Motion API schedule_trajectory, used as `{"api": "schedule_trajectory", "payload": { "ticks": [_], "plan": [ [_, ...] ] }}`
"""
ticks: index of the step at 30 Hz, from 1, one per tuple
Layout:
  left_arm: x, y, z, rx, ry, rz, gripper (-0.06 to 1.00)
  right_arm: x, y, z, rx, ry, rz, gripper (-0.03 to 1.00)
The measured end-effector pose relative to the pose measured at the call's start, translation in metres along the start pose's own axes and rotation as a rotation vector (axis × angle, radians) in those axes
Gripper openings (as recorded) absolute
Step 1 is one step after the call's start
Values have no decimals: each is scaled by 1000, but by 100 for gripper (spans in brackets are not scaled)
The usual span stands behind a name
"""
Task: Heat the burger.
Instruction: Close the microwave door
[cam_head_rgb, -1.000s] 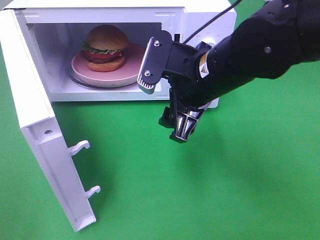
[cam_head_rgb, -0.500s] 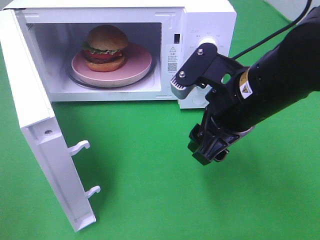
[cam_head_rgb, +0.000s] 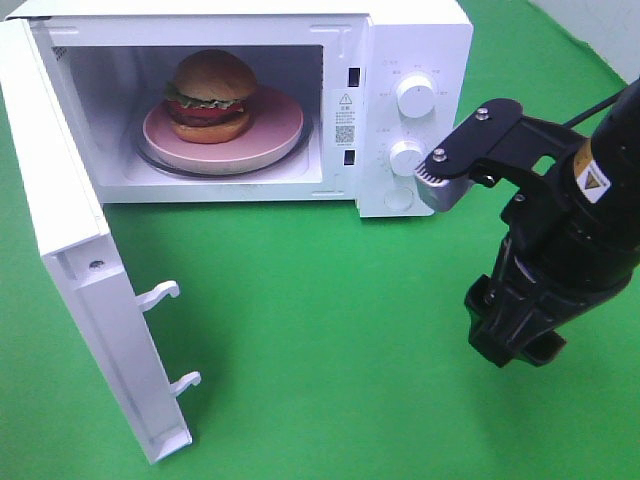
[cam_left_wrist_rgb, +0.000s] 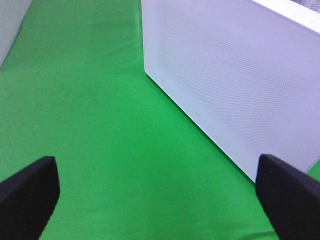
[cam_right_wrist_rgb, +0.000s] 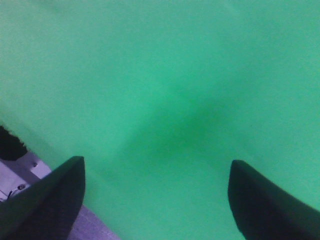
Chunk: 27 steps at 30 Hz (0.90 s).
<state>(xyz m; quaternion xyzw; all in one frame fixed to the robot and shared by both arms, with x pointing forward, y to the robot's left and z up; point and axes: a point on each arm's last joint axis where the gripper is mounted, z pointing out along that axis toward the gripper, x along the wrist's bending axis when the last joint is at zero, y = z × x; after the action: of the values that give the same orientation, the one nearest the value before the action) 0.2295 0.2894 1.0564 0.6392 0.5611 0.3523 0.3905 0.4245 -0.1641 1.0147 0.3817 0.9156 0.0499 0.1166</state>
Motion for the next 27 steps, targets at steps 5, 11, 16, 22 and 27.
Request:
{"api": "schedule_trajectory", "payload": {
  "ticks": [5,11,16,22,27],
  "plan": [
    [0,0,0,0,0,0,99,0,-11,-12,29,9,22,76],
    [0,0,0,0,0,0,99,2,-35,-24,19,19,37,76],
    [0,0,0,0,0,0,99,3,-55,-30,-13,18,45,76],
    [0,0,0,0,0,0,99,4,-78,-40,-89,15,76,76],
    [0,0,0,0,0,0,99,4,-103,-34,-112,21,171,76]
  ]
}}
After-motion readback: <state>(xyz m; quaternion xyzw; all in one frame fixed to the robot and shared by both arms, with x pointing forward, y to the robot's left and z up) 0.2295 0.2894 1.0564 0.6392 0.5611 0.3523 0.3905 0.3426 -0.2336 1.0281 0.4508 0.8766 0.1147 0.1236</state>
